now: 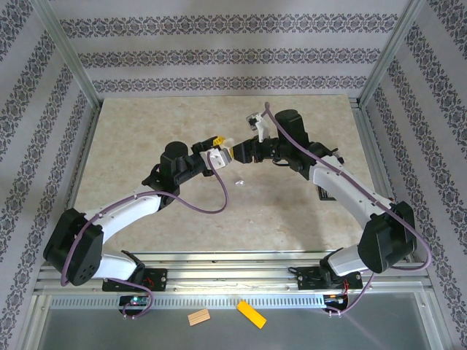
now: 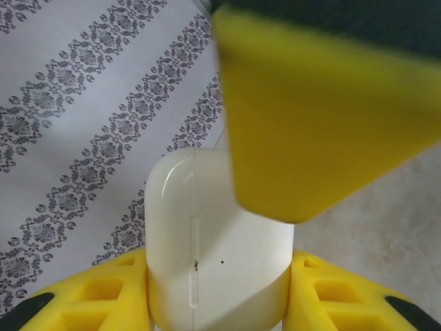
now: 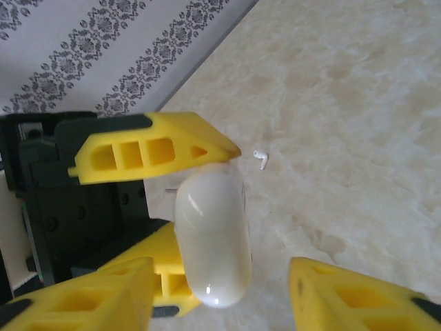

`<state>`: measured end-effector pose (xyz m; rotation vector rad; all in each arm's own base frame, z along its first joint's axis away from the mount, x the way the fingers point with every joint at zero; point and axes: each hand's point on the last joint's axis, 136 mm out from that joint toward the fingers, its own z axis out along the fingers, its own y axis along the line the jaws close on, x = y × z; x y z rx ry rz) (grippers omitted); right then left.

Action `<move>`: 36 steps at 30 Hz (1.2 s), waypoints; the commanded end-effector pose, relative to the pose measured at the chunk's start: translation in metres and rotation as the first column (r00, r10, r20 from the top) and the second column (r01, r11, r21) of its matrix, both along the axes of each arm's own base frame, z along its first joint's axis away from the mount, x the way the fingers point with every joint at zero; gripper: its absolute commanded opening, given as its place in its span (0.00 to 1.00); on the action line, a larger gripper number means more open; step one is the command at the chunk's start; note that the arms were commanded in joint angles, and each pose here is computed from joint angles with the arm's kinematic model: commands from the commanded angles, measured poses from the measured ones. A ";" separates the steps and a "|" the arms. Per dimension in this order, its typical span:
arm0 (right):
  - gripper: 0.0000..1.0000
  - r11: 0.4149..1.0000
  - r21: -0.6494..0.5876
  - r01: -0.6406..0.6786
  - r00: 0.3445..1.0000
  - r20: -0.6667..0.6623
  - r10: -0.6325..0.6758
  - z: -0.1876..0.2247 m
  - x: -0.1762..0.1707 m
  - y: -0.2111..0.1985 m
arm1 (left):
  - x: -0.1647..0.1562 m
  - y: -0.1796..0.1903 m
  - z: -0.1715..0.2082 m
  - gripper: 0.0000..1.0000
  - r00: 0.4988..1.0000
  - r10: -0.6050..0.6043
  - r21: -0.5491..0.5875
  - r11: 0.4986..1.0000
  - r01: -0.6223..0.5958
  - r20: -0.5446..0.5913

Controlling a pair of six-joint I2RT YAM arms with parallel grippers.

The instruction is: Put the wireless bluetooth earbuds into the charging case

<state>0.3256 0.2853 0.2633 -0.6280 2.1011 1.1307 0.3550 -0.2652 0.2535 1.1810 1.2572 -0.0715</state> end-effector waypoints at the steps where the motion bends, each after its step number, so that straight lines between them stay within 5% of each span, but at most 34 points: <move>1: 0.42 0.999 0.029 -0.044 0.999 0.026 0.043 0.013 -0.001 0.008 | -0.017 -0.005 0.000 0.27 0.998 -0.061 0.017 0.998 0.061 -0.004; 6: 0.21 0.998 0.033 -0.053 0.998 0.026 0.052 0.012 -0.002 0.009 | -0.018 -0.005 -0.002 0.31 0.998 -0.059 0.012 0.998 0.059 -0.012; 9: 0.17 0.997 0.037 -0.060 0.998 0.030 0.059 0.013 -0.005 0.008 | -0.020 -0.006 -0.001 0.35 0.997 -0.069 -0.014 0.998 0.069 -0.026; 16: 0.16 0.997 0.062 -0.049 0.993 0.115 0.041 0.028 -0.007 -0.006 | -0.024 -0.002 0.022 0.77 0.992 -0.065 -0.237 0.971 0.037 -0.112; 21: 0.17 0.986 0.122 -0.114 0.966 0.244 0.082 0.052 -0.021 -0.016 | -0.041 -0.001 0.039 0.91 0.958 -0.199 -0.468 0.880 0.082 -0.206; 30: 0.16 0.896 0.249 -0.366 0.840 0.502 0.204 0.104 -0.077 -0.019 | -0.086 -0.004 0.063 0.95 0.845 -0.474 -0.680 0.706 0.196 -0.248; 36: 0.16 0.850 0.237 -0.471 0.792 0.538 0.289 0.107 -0.098 -0.012 | -0.104 -0.006 0.084 0.83 0.766 -0.603 -0.748 0.610 0.262 -0.223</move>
